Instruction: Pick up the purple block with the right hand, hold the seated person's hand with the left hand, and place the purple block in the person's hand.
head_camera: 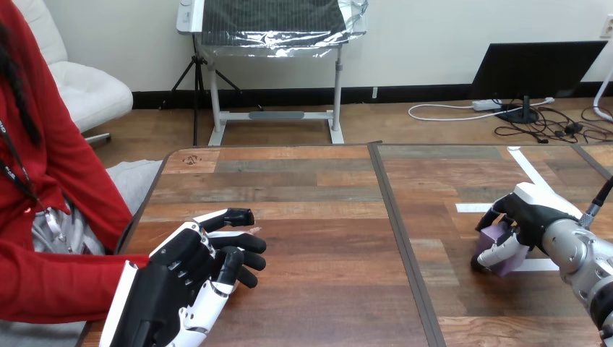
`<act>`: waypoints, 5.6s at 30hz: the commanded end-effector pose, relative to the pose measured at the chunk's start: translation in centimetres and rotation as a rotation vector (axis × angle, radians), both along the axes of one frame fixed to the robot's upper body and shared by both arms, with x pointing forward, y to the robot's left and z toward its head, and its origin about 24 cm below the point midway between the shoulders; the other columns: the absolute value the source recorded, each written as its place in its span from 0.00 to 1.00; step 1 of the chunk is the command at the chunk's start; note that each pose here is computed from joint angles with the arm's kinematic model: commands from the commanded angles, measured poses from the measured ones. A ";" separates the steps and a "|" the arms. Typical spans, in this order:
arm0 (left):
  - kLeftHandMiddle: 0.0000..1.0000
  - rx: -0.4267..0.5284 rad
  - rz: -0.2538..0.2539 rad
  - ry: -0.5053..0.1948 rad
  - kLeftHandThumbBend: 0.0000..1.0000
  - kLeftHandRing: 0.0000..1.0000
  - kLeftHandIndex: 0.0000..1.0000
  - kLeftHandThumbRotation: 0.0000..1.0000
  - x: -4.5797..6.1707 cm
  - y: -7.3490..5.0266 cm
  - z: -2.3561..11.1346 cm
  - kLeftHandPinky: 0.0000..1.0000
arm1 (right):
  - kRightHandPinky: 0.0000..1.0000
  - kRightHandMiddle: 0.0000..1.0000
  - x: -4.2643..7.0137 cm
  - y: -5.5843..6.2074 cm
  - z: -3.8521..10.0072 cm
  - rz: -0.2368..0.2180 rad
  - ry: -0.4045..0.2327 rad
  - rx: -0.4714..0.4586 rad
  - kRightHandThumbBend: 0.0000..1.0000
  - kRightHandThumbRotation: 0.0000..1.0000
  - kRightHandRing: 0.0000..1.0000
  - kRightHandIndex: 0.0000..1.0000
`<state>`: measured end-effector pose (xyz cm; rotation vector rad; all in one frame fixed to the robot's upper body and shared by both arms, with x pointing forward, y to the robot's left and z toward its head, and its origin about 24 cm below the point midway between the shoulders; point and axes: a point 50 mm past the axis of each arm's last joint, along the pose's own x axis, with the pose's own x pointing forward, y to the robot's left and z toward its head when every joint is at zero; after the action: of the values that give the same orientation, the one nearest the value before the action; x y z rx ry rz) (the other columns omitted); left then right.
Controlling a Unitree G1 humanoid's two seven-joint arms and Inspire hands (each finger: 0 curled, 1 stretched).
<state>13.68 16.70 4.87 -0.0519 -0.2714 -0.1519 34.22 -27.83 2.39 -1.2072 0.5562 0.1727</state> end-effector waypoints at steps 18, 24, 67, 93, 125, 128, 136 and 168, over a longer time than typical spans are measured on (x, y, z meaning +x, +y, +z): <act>0.60 -0.013 0.010 -0.077 0.36 0.56 0.68 0.52 0.7 0.0 1.2 0.48 | 0.66 0.69 0.5 0.1 0.7 0.008 -0.029 -0.027 0.70 0.00 0.68 0.64; 0.60 -0.012 0.011 -0.079 0.37 0.56 0.68 0.52 0.7 0.0 1.2 0.48 | 0.68 0.71 0.6 0.2 0.7 0.015 -0.022 -0.043 0.71 0.00 0.71 0.66; 0.60 -0.008 0.011 -0.078 0.35 0.57 0.69 0.53 0.6 0.0 1.2 0.49 | 0.68 0.77 1.2 0.5 1.2 -0.024 0.011 -0.046 0.82 0.11 0.77 0.75; 0.60 -0.008 0.003 -0.081 0.35 0.57 0.68 0.53 0.6 0.0 1.2 0.49 | 0.59 0.71 1.4 0.4 1.8 -0.034 0.013 -0.071 0.81 0.07 0.69 0.75; 0.60 -0.008 0.006 -0.082 0.35 0.57 0.68 0.52 0.7 0.0 1.3 0.49 | 0.43 0.65 1.7 0.2 2.4 -0.065 0.042 -0.035 0.75 0.00 0.53 0.79; 0.60 -0.008 0.004 -0.083 0.35 0.56 0.68 0.52 0.7 0.0 1.3 0.49 | 0.44 0.65 1.7 0.2 2.4 -0.064 0.040 -0.036 0.75 0.00 0.53 0.79; 0.60 -0.010 0.002 -0.080 0.34 0.56 0.68 0.52 0.8 0.0 1.3 0.48 | 0.41 0.59 1.7 0.2 2.4 -0.061 0.025 -0.033 0.73 0.00 0.47 0.78; 0.60 -0.015 0.001 -0.082 0.34 0.57 0.67 0.51 0.8 0.0 1.4 0.48 | 0.33 0.50 1.8 0.1 2.6 -0.057 0.008 -0.067 0.78 0.00 0.39 0.74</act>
<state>13.62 16.93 4.85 -0.0440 -0.2682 -0.1499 34.68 -28.22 3.03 -1.2357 0.6884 0.1461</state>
